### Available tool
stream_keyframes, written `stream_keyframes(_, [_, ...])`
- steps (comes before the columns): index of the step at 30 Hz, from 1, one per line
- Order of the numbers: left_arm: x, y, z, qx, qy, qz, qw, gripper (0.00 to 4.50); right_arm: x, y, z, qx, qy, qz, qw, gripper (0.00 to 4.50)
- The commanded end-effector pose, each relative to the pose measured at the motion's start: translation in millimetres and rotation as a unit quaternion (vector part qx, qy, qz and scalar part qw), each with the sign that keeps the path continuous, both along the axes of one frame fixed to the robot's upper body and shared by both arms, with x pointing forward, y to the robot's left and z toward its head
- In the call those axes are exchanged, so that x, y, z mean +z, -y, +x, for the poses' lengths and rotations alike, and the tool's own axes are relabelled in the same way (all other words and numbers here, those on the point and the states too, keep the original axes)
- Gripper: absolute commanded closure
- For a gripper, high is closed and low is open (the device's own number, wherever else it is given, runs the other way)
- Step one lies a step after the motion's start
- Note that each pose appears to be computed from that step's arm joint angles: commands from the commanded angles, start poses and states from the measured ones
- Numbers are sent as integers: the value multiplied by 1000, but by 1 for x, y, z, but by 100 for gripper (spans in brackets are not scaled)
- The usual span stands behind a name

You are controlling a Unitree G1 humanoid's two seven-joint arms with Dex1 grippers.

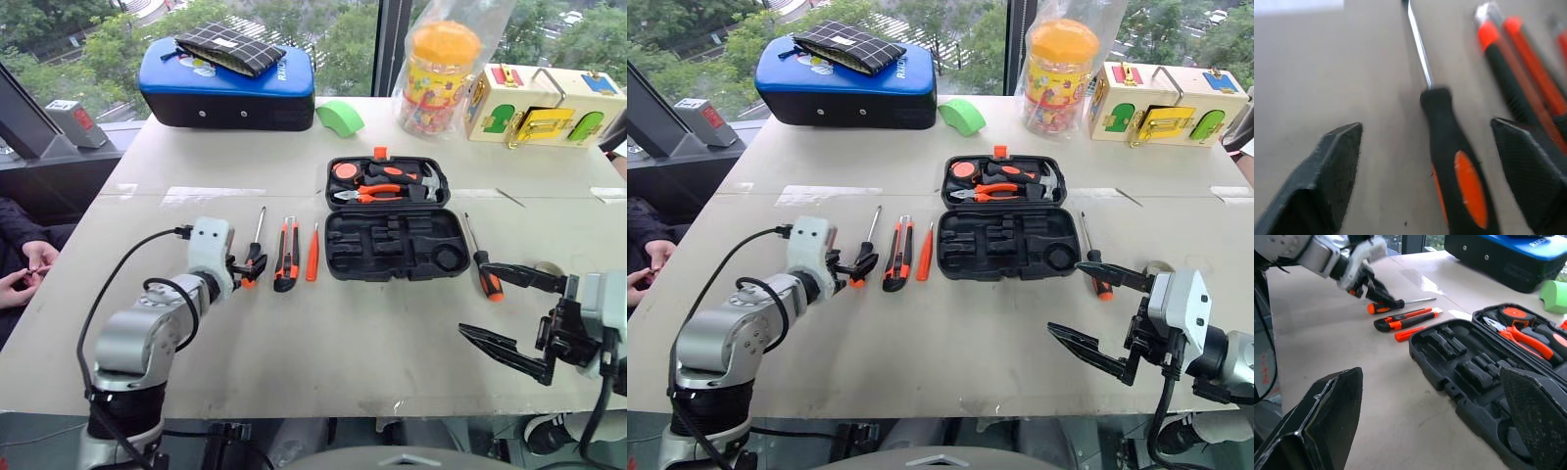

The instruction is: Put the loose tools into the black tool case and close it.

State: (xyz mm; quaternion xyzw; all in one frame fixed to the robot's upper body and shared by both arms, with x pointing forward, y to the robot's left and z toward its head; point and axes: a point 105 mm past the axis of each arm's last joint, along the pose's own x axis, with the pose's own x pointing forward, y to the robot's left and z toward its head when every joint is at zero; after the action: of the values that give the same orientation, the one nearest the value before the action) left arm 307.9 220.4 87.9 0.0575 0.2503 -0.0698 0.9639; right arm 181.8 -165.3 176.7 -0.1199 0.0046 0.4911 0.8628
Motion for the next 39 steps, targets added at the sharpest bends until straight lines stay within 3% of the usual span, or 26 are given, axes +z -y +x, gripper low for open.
stream_keyframes(1, [-9, 3, -3, -18, -12, 13, 1000, 218, 6, -4, -4, 5, 18, -5, 1000, 0])
stream_keyframes(4, [-5, -3, -5, -34, 1, 20, 999, 352, 5, -6, -6, 2, 19, -2, 1000, 0])
stream_keyframes(5, [0, -9, -4, -34, 15, 26, 999, 370, 5, -6, -7, 0, 22, 0, 1000, 0])
stream_keyframes(8, [38, -9, 4, -99, 91, 5, 991, 366, 7, -4, -8, -12, 28, 3, 1000, 0])
stream_keyframes(12, [80, 28, 9, -307, 137, -1, 942, 366, 6, -3, -9, -32, 28, 8, 999, 0])
stream_keyframes(17, [92, 69, 39, -509, 129, 128, 842, 366, 6, 2, -10, -61, 27, 12, 998, 0])
stream_keyframes(22, [88, 118, 81, -578, 128, 211, 778, 366, 5, 8, -15, -89, 25, 11, 996, 0])
stream_keyframes(29, [71, 174, 102, -603, 97, 238, 755, 366, 3, 39, -28, -175, 25, 7, 984, 0])
stream_keyframes(39, [51, 164, 116, -567, 56, 293, 767, 366, 15, 50, -28, -194, 46, 11, 980, 0])
